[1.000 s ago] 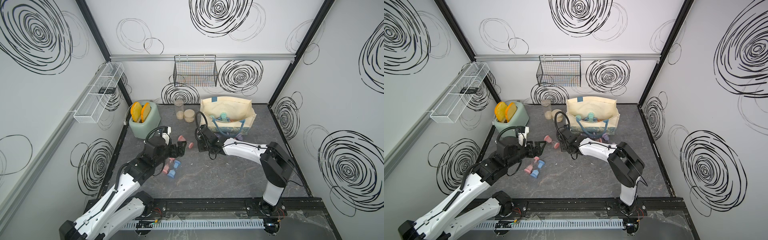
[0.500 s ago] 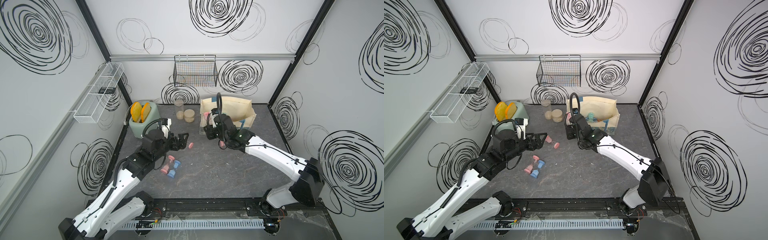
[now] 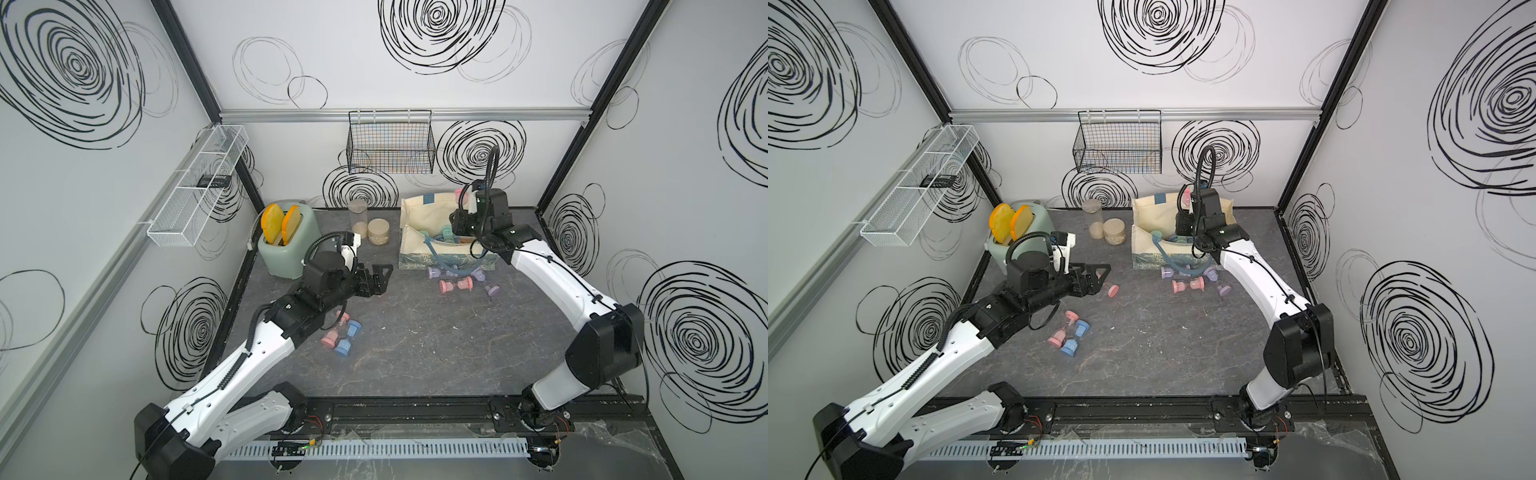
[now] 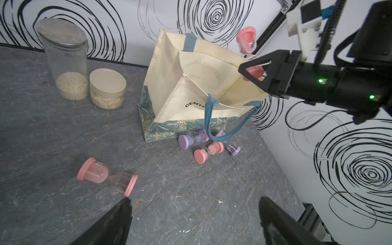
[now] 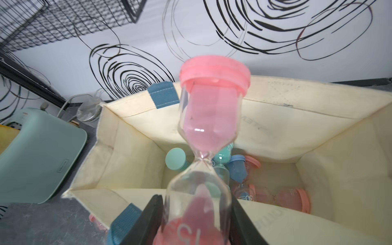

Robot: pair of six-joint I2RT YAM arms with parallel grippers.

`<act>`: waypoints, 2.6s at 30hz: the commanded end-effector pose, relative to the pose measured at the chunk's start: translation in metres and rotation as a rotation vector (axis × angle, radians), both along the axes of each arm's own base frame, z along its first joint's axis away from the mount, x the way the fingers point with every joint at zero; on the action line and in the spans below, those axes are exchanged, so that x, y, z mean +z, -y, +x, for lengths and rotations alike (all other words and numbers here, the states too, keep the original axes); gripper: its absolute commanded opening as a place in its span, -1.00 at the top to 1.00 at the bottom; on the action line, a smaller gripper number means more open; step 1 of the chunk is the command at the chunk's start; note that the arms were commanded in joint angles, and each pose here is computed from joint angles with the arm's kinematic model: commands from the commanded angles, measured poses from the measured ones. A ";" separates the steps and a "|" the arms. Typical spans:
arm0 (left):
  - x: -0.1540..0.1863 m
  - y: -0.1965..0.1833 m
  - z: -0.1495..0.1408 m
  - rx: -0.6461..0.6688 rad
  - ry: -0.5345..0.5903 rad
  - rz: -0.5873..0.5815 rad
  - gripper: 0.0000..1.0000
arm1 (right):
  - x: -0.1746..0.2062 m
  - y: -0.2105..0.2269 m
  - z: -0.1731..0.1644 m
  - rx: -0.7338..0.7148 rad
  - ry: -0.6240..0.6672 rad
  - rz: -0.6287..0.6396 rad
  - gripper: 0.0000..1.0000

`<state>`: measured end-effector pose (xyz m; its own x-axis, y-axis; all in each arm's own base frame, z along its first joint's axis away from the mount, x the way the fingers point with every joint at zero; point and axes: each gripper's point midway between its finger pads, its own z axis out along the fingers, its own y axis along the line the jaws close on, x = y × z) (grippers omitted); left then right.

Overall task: Put the hourglass into the canvas bag
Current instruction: Place the hourglass in the canvas bag, then pick up the hourglass from the center of the board.

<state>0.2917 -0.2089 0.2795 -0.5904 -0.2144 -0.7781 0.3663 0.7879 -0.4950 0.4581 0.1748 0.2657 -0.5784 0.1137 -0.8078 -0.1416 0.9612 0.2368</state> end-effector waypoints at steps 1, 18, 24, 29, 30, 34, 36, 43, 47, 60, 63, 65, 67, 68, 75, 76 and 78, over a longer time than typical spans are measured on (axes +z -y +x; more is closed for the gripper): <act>0.028 0.014 0.005 -0.026 0.070 -0.055 -0.92 | -0.007 -0.001 0.009 0.031 -0.025 -0.026 0.45; 0.013 0.036 0.009 -0.061 0.044 -0.037 -0.92 | -0.093 0.004 0.039 -0.005 -0.203 -0.137 0.30; 0.010 0.036 0.009 -0.061 0.039 -0.026 -0.92 | -0.103 0.010 0.041 -0.026 -0.248 -0.152 0.08; 0.012 0.036 0.009 -0.064 0.042 -0.027 -0.92 | -0.092 0.011 0.042 -0.034 -0.233 -0.137 -0.05; 0.013 0.035 0.009 -0.061 0.043 -0.027 -0.92 | -0.088 0.011 0.042 -0.033 -0.227 -0.132 -0.09; 0.016 0.034 0.007 -0.061 0.053 -0.027 -0.92 | -0.067 0.012 0.042 -0.034 -0.188 -0.115 -0.22; 0.016 0.032 0.007 -0.056 0.053 -0.023 -0.92 | -0.054 0.012 0.040 -0.025 -0.167 -0.095 -0.28; 0.022 0.030 0.002 -0.062 0.060 -0.027 -0.92 | 0.004 0.018 0.019 -0.017 -0.019 -0.019 -0.50; 0.024 0.030 -0.003 -0.067 0.066 -0.025 -0.92 | 0.027 0.034 0.000 -0.035 0.040 0.036 -0.67; 0.016 0.047 -0.023 -0.118 0.054 -0.022 -0.92 | -0.008 0.120 -0.078 -0.255 -0.022 0.139 -0.80; 0.010 0.054 -0.028 -0.129 0.047 -0.025 -0.92 | -0.037 0.135 -0.096 -0.296 -0.058 0.159 -0.80; 0.007 0.059 -0.030 -0.141 0.040 -0.028 -0.92 | -0.056 0.139 -0.106 -0.304 -0.085 0.182 -0.79; 0.006 0.063 -0.032 -0.150 0.040 -0.029 -0.92 | -0.078 0.142 -0.113 -0.309 -0.113 0.205 -0.79; 0.004 0.065 -0.033 -0.153 0.039 -0.027 -0.92 | -0.090 0.143 -0.116 -0.304 -0.129 0.230 -0.79; -0.004 0.075 -0.034 -0.162 0.027 -0.025 -0.92 | -0.146 0.142 -0.111 -0.299 -0.220 0.278 -0.78; -0.005 0.076 -0.034 -0.160 0.024 -0.023 -0.92 | -0.152 0.142 -0.109 -0.301 -0.236 0.289 -0.78; -0.006 0.077 -0.034 -0.159 0.023 -0.025 -0.92 | -0.163 0.140 -0.105 -0.287 -0.287 0.318 -0.78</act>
<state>0.2528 -0.2813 0.2647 -0.6240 -0.0909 -0.7761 0.4979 0.7193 -0.4845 0.3368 0.0284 0.0973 -0.6931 0.4911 -0.5276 0.2653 0.8544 0.4468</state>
